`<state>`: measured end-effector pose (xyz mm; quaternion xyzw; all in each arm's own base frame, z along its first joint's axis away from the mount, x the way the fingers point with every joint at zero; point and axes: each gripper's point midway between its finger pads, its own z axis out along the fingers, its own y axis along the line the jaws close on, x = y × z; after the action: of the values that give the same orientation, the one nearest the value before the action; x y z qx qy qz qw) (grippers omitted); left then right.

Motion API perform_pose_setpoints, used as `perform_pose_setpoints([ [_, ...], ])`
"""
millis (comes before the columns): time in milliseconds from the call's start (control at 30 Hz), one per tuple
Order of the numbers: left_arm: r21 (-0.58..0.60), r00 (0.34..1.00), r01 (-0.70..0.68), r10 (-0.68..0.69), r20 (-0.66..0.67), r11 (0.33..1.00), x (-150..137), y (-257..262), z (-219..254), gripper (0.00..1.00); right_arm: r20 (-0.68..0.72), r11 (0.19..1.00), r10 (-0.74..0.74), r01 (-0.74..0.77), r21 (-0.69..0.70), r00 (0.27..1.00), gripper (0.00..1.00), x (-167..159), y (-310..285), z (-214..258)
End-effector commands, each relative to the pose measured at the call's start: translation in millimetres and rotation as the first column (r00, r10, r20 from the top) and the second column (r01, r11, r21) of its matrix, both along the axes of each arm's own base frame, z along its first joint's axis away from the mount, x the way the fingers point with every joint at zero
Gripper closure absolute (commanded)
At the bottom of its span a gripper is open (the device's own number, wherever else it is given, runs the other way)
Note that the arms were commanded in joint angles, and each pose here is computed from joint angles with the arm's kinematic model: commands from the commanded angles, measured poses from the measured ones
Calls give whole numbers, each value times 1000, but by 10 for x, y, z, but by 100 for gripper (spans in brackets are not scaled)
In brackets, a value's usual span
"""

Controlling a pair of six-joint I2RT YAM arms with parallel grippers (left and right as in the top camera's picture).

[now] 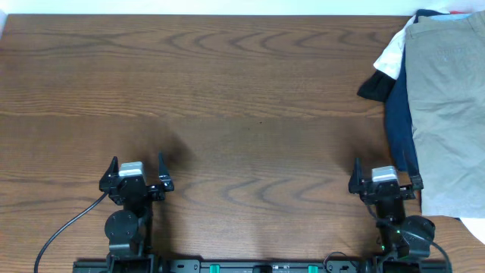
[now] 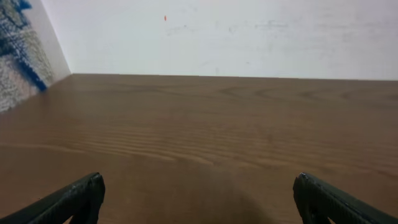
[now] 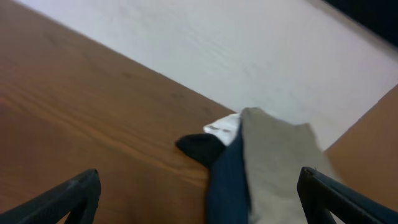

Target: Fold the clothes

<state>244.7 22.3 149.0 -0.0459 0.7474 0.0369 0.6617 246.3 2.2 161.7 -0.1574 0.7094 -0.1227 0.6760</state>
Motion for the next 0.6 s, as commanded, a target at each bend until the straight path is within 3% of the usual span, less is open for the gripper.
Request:
perform_pose_setpoints([
  [0, -135, 998, -51, 44, -49, 990, -18, 48, -192, 2, -4, 976, -24, 25, 214, 1000, 1, 0, -27, 14],
  [300, -188, 998, -23, 11, -67, 982, -29, -22, -180, 2, -44, 875, -120, 127, 468, 992, 1, -44, -171, 93],
  [567, -208, 972, -2, -47, -230, 978, -118, -125, -217, 2, -145, 848, -118, 175, 500, 982, 1, -170, -157, 266],
])
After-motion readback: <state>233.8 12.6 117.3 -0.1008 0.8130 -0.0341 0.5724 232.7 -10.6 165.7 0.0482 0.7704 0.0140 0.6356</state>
